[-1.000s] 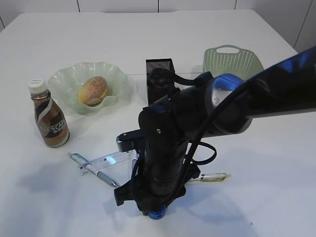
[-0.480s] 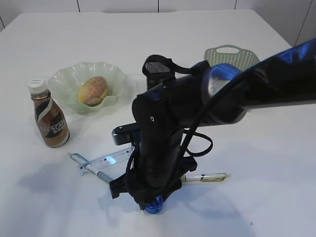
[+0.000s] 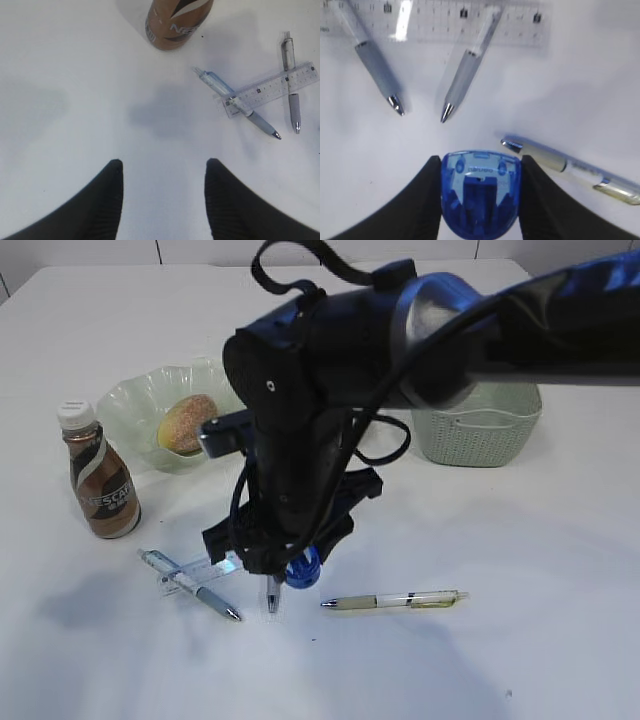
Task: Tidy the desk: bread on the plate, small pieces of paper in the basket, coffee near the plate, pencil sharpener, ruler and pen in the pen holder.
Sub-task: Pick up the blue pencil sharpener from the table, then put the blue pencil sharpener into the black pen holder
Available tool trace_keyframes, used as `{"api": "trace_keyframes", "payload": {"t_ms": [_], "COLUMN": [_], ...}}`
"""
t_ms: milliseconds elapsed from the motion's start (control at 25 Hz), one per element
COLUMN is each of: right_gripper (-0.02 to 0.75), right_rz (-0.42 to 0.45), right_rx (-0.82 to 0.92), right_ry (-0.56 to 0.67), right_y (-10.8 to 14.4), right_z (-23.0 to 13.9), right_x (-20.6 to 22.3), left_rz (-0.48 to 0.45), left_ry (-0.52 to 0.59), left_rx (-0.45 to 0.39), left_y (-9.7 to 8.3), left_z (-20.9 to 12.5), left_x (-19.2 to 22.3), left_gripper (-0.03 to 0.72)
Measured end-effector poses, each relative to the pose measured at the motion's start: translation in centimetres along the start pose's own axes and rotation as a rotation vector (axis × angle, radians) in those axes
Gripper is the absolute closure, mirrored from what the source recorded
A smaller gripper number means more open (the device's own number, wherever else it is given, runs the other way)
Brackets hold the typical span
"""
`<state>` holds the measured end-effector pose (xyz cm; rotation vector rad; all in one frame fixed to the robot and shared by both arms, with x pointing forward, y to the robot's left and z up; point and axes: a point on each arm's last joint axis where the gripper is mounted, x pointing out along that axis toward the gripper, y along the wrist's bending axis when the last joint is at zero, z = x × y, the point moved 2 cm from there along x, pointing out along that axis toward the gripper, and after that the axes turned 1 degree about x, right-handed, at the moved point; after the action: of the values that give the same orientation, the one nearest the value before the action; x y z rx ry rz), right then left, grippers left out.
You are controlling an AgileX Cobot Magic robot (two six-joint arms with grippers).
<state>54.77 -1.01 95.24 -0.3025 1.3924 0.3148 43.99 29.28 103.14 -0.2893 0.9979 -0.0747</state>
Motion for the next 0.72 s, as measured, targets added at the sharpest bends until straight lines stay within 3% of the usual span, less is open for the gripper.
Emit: {"api": "trace_keyframes", "payload": {"t_ms": [280, 720], "right_gripper": [0.402, 0.402], "right_rz": [-0.108, -0.110], "right_rx": [-0.046, -0.021], "right_ry": [-0.176, -0.292], "right_y": [-1.0, -2.7], "right_z": [3.4, 5.8], "right_x": [-4.4, -7.9], "left_rz": [0.000, 0.001], "left_ry": [0.000, 0.000], "left_rx": [0.002, 0.003], "left_y": [0.0, 0.0], "left_z": [0.0, 0.0], "left_x": [0.0, 0.0], "left_gripper": [0.328, 0.330]}}
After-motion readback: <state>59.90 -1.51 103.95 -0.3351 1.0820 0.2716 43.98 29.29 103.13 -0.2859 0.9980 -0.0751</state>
